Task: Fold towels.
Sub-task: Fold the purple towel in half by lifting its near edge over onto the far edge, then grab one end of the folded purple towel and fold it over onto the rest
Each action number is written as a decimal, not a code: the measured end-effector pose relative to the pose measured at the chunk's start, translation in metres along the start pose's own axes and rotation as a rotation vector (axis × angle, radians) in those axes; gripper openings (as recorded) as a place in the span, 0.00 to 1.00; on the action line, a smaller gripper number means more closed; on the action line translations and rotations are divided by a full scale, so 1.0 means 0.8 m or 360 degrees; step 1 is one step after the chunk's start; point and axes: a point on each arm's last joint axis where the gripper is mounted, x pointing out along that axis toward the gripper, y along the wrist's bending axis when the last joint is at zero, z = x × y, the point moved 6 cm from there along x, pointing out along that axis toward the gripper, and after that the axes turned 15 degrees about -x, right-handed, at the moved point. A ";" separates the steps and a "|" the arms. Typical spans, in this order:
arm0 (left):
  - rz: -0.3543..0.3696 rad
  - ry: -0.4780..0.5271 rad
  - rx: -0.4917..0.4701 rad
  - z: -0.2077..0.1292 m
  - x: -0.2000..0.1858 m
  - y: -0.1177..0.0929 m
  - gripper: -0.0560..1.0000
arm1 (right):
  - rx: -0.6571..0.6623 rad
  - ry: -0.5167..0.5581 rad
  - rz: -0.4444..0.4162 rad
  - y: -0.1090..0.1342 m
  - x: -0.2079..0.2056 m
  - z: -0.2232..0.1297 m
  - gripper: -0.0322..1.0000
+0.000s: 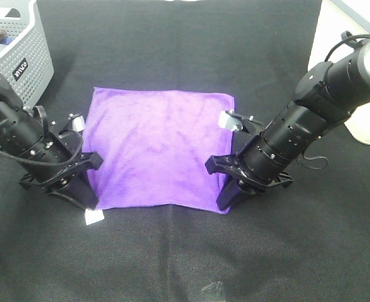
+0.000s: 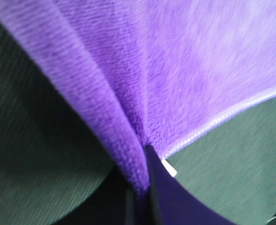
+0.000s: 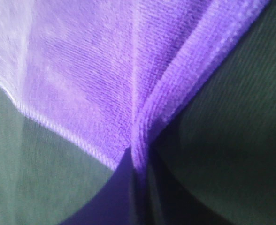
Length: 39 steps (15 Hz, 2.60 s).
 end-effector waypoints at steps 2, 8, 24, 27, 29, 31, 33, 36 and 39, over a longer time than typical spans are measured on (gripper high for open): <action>0.0021 0.0026 0.0029 -0.014 -0.008 0.000 0.05 | -0.0002 0.0001 0.0037 0.014 -0.019 0.000 0.03; 0.0060 -0.0107 0.0091 -0.064 -0.070 -0.017 0.05 | 0.0007 -0.0062 0.0102 0.066 -0.098 0.001 0.03; 0.0147 -0.0652 0.0390 0.175 -0.104 -0.063 0.05 | 0.0013 -0.0479 -0.0210 -0.075 -0.119 0.201 0.03; 0.0162 -0.0613 0.0446 0.205 -0.091 -0.061 0.05 | 0.0052 -0.0400 -0.0202 -0.096 -0.081 0.196 0.03; 0.0190 -0.0539 0.0451 0.212 -0.074 -0.052 0.05 | 0.0075 -0.0375 -0.0194 -0.104 -0.065 0.193 0.03; 0.0210 -0.0518 0.0435 0.214 -0.069 -0.047 0.05 | 0.0092 -0.0381 -0.0181 -0.105 -0.060 0.194 0.05; 0.0230 -0.0518 0.0398 0.217 -0.074 -0.034 0.05 | 0.0087 -0.0383 -0.0202 -0.109 -0.059 0.194 0.15; 0.0249 -0.0529 0.0285 0.221 -0.082 -0.013 0.21 | 0.0088 -0.0395 -0.0217 -0.112 -0.060 0.194 0.52; 0.0236 -0.0432 0.0222 0.210 -0.080 -0.013 0.67 | 0.0087 -0.0351 -0.0191 -0.109 -0.058 0.189 0.66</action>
